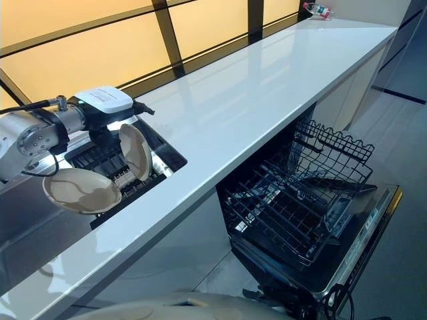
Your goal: Pick up plates and place into dishwasher.
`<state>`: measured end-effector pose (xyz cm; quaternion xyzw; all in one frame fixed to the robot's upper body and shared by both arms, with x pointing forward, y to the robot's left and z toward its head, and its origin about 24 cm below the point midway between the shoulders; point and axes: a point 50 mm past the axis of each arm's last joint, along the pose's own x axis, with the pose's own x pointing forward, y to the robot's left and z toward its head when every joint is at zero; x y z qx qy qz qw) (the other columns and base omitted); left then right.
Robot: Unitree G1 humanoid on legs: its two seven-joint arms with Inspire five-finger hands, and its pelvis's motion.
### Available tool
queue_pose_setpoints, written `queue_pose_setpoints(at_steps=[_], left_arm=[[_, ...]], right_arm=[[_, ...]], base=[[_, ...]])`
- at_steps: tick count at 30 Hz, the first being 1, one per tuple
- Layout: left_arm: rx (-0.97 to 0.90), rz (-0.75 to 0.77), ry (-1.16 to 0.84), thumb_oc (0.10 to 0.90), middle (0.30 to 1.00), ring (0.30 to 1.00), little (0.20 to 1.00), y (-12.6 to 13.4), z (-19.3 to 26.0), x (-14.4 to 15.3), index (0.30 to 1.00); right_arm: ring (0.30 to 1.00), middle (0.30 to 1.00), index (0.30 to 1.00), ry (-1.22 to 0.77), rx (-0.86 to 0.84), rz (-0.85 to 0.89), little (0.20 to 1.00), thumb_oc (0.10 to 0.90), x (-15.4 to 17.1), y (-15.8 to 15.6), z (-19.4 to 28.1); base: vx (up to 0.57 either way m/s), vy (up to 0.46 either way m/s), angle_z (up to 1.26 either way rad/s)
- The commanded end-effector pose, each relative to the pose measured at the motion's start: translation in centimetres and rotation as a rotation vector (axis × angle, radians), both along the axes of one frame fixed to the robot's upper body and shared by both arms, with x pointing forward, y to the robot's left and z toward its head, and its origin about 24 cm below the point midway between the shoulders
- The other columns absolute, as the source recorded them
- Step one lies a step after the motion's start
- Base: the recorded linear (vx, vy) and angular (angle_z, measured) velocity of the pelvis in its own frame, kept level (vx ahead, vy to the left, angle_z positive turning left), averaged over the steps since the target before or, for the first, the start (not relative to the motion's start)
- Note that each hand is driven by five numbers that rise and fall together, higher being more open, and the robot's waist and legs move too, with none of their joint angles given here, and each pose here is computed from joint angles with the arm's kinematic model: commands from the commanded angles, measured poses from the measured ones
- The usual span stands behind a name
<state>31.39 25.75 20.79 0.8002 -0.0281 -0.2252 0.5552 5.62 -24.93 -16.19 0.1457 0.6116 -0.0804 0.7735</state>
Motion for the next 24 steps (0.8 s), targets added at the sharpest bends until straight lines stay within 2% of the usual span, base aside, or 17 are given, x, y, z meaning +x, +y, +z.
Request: queue_pose_setpoints(at_steps=[1,24], left_arm=[[-0.006,0.117,-0.330,0.800,0.900,0.900,0.900,1.6,10.2,0.8,0.900],[0.130,0.189,-0.243,0.800,0.900,0.900,0.900,2.3,7.1,2.5,0.900]], right_arm=[[0.900,0.900,0.900,0.052,0.000,0.014,0.900,0.800,-0.8,-0.9,0.2],[0.900,0.900,0.900,0.030,0.040,0.001,0.900,0.800,-0.8,-0.5,0.1]], base=[[0.00,0.000,0.00],[0.00,0.000,0.00]])
